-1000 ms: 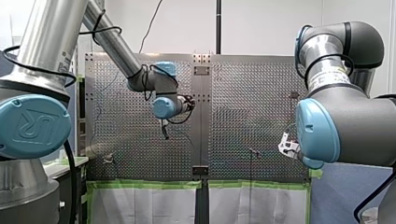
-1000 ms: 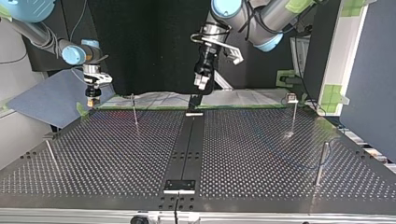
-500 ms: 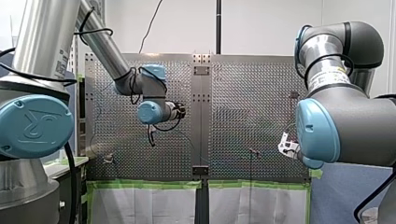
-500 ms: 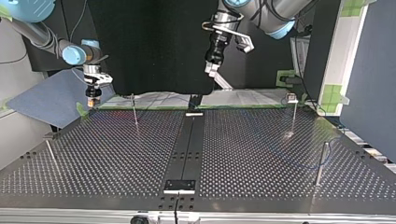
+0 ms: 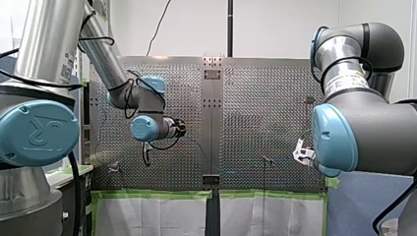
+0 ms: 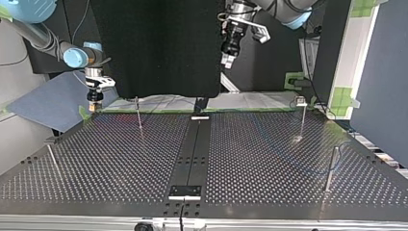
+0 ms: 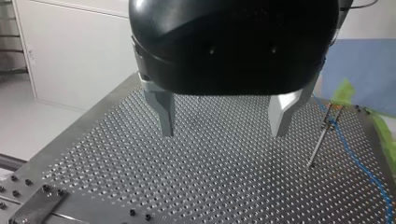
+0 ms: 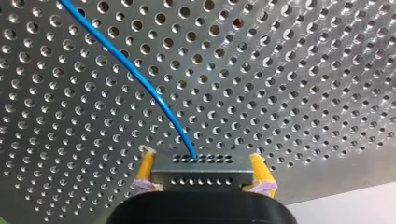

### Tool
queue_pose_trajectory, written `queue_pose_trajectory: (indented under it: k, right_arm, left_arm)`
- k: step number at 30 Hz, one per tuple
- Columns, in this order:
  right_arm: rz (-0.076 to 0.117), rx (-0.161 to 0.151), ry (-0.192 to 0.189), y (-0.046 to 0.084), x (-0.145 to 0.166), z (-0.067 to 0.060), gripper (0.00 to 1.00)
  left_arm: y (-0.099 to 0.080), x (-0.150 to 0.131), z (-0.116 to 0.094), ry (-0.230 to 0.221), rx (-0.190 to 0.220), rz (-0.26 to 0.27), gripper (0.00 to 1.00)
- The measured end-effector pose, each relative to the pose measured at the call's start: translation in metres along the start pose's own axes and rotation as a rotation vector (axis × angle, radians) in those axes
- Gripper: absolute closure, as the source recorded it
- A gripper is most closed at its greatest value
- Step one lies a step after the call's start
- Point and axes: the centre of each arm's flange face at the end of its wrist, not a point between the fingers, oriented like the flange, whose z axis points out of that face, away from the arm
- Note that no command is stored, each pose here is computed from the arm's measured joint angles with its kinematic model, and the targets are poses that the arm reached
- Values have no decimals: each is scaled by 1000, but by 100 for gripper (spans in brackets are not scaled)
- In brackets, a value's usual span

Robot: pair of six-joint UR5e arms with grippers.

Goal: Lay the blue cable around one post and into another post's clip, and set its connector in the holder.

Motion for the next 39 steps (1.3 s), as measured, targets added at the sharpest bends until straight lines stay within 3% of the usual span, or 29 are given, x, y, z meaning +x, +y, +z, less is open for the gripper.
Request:
queue_pose_trajectory:
  k: [8, 14, 19, 25, 34, 39]
  right_arm:
    - [-5, -3, -3, 0, 1, 1, 100]
    - [-9, -3, -4, 0, 2, 2, 100]
    - [-11, -4, -5, 0, 3, 3, 100]
    - [-26, -7, 0, -3, 19, 8, 100]
    - [-41, 5, 25, -16, 58, 14, 100]
    - [-64, 18, 27, -32, 77, 15, 100]
  left_arm:
    - [20, 12, -18, -5, -30, 6, 0]
    - [35, 21, -31, 16, -55, 25, 0]
    - [37, 25, -26, 21, -42, 27, 0]
    - [36, 33, -15, 27, -26, 33, 0]
    - [40, 47, -14, 56, -32, 40, 0]
    - [40, 48, -14, 58, -34, 40, 0]
